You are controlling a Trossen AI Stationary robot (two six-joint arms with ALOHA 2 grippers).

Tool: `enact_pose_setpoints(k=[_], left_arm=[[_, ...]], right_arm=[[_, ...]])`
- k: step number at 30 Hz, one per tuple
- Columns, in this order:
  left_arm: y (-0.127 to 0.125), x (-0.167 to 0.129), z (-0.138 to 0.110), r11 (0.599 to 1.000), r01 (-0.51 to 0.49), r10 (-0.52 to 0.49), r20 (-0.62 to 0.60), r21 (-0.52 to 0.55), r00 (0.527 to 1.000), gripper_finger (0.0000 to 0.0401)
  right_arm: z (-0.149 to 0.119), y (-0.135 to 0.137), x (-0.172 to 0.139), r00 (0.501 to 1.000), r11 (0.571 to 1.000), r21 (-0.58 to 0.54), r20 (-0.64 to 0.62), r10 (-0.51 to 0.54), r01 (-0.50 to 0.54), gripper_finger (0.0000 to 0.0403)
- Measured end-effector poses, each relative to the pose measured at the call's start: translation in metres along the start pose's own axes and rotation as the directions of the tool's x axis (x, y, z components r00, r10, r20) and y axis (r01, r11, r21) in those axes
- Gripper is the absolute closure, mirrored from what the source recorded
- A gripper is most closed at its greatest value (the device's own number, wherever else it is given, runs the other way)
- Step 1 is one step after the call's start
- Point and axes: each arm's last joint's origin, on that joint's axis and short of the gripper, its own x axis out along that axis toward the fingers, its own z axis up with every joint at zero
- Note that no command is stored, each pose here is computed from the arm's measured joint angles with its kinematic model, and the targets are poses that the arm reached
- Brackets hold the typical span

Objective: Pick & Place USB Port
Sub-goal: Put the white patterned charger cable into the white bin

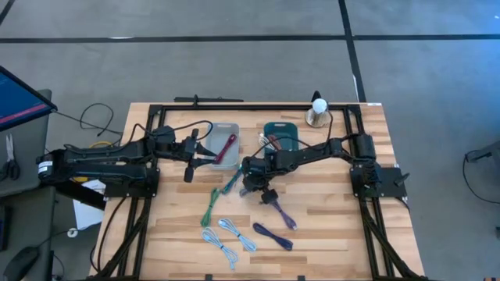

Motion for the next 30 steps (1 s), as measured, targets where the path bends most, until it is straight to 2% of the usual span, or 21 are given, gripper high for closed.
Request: enact_pose_setpoints(k=[8,15,19,25,30], left_arm=[[0.000,0.000,0.000,1.000,0.000,0.000,0.000,0.000,1.000,0.0306],[0.001,0.000,0.000,0.999,-0.046,0.046,-0.004,0.005,0.999,0.0306],[0.003,0.000,0.000,0.996,-0.094,0.094,-0.009,0.007,0.996,0.0306],[0.003,0.000,0.000,0.995,-0.097,0.097,-0.010,0.006,0.995,0.0306],[0.003,0.000,0.000,0.996,-0.090,0.090,-0.008,-0.010,0.996,0.0306]], right_arm=[[0.019,-0.003,-0.052,0.986,0.997,-0.015,0.149,-0.069,0.072,0.0403],[0.033,-0.017,-0.095,0.925,0.981,0.003,0.332,-0.185,0.195,0.0403],[0.037,-0.033,-0.106,0.884,0.966,0.034,0.396,-0.248,0.256,0.0403],[0.035,-0.050,-0.112,0.835,0.944,0.062,0.449,-0.316,0.324,0.0403],[0.030,-0.058,-0.114,0.835,0.940,0.089,0.438,-0.333,0.329,0.0403]])
